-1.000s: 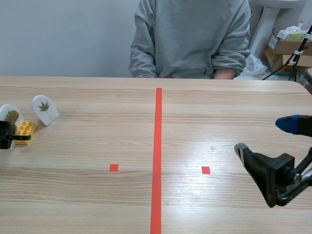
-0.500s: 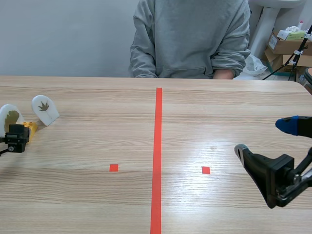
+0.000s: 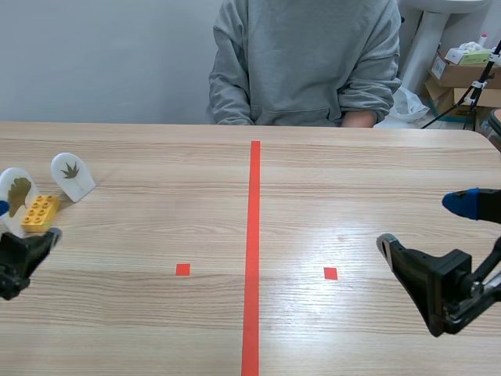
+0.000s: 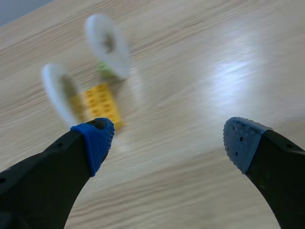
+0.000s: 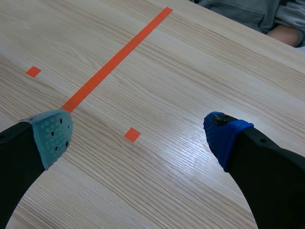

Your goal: Do the leaf sorting experiment

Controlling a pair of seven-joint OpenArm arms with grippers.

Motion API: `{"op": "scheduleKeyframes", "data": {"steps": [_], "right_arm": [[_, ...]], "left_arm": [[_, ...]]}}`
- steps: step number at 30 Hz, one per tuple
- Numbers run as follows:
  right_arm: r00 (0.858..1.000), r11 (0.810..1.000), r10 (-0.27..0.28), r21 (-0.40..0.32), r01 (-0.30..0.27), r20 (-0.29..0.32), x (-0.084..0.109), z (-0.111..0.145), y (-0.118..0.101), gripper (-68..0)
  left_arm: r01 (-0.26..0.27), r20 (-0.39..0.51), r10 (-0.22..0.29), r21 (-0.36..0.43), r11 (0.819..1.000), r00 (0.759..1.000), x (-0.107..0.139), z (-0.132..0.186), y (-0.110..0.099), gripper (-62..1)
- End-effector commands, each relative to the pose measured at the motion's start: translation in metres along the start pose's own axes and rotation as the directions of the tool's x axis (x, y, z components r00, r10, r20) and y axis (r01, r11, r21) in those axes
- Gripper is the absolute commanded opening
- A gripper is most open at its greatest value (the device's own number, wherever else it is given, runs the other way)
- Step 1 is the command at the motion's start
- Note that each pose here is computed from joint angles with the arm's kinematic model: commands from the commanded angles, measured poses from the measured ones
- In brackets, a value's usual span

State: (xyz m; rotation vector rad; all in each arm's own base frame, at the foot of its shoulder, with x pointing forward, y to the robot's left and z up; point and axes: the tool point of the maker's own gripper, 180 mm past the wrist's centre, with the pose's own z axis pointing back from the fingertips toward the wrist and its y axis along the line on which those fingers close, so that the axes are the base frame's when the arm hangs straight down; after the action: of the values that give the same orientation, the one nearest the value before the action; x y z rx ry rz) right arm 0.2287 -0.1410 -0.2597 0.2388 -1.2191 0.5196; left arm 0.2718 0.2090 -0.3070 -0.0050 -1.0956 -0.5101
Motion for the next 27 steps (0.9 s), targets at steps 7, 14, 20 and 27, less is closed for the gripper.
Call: {"op": "scheduleKeyframes", "data": {"steps": [7, 14, 20, 27], "right_arm": [[0.999, 1.000, 0.008, -0.008, -0.008, 0.039, 0.011, -0.001, -0.003, -11.1], [0.999, 1.000, 0.008, -0.007, -0.008, 0.039, 0.012, -0.001, -0.003, -11.1], [0.999, 1.000, 0.009, -0.007, -0.008, 0.039, 0.011, -0.001, -0.003, -11.1], [0.999, 1.000, 0.008, -0.007, -0.008, 0.034, 0.011, -0.001, -0.003, -11.1]], "left_arm": [[0.036, 0.058, -0.023, -0.234, 0.972, 0.998, 0.040, 0.044, -0.102, -11.2], [-0.074, 0.140, 0.126, -0.332, 0.940, 0.982, 0.085, 0.075, -0.140, -11.2], [-0.194, 0.164, 0.264, -0.350, 0.917, 0.950, 0.099, 0.079, -0.142, -11.2], [-0.244, 0.171, 0.321, -0.361, 0.900, 0.932, 0.104, 0.080, -0.141, -11.2]]}}
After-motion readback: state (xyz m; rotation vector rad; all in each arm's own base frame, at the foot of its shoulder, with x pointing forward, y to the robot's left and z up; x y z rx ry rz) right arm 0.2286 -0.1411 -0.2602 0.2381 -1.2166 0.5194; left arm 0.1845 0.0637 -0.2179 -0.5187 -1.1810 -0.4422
